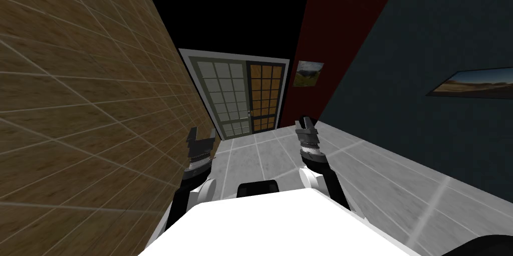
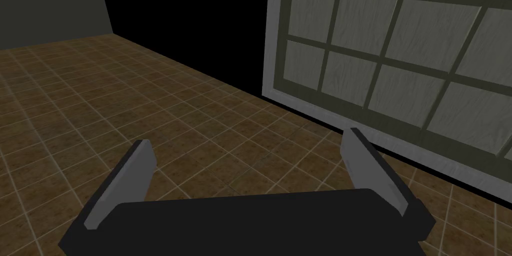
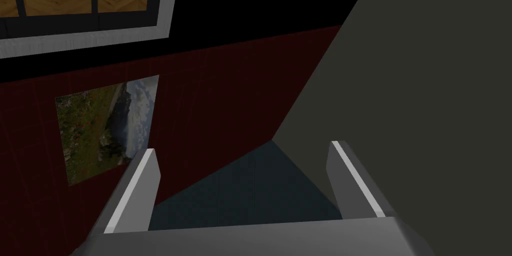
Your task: Pull the door open
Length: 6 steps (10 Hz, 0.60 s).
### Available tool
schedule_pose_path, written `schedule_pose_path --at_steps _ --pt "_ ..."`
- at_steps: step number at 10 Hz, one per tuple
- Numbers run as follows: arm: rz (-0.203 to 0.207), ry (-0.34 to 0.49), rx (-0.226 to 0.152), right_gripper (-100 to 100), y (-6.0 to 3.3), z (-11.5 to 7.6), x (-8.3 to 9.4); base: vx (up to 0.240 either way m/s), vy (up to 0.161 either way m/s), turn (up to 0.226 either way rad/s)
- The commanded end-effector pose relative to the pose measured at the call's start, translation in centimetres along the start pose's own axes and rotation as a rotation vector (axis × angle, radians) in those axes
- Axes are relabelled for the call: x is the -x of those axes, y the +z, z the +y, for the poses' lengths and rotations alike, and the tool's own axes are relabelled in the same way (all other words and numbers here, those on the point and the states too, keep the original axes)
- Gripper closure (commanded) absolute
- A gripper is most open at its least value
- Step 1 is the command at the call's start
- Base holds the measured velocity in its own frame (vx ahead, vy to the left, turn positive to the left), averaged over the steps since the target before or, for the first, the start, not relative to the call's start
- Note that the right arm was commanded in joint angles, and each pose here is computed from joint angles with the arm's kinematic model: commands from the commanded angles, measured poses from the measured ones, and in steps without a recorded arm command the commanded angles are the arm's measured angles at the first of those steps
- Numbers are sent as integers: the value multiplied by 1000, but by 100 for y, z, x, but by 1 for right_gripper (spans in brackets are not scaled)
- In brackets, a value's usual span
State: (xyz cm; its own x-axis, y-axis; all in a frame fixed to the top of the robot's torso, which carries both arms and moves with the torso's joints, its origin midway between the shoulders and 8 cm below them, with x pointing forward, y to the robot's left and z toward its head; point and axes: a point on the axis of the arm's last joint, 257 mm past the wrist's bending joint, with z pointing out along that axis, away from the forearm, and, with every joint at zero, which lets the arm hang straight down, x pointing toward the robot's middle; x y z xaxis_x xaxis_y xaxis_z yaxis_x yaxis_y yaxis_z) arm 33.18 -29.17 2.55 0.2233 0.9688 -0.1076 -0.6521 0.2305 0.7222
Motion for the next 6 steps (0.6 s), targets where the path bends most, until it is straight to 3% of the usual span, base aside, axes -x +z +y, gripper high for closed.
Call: schedule_pose_path --at_steps 1,6 --pt "8 -43 -13 -100 -26 -95 8 75 33 67" --pt "36 -193 -59 -100 -125 -423 56 166 26 54"
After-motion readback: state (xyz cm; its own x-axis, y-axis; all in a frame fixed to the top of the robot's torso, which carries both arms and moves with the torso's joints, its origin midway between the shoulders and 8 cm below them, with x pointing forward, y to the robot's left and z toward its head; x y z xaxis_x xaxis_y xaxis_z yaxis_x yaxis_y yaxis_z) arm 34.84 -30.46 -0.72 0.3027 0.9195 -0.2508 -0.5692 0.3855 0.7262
